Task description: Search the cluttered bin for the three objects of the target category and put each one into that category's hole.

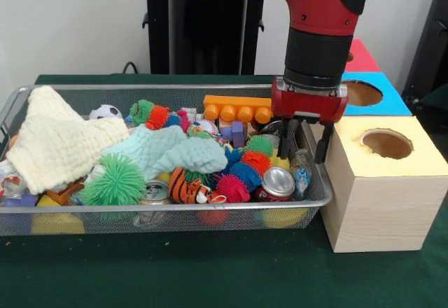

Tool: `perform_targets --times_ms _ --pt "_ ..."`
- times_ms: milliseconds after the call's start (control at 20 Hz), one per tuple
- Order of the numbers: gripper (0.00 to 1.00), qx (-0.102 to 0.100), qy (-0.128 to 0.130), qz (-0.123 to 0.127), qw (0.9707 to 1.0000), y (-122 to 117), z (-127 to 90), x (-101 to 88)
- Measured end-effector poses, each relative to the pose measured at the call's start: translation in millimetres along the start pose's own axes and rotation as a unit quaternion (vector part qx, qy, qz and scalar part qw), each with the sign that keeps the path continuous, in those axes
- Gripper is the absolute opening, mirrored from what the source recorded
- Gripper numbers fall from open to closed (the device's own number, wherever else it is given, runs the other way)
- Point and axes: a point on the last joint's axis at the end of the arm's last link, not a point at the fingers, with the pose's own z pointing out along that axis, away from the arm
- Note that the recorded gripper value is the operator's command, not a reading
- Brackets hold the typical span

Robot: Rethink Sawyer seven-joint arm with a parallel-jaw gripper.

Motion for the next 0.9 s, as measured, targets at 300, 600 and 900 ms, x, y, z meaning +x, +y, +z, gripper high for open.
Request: perform_targets --times_ms 300,600,900 --pt "1.0 -0.001 -0.008 0.011 0.9999 -2.9 7.7 -1.6" --pt "1.0 0.002 -0.001 0.025 0.9997 -10.3 27.0 1.6" --pt "1.0 0.004 -0.009 0.032 0.9994 -10.2 39.4 -1.3"
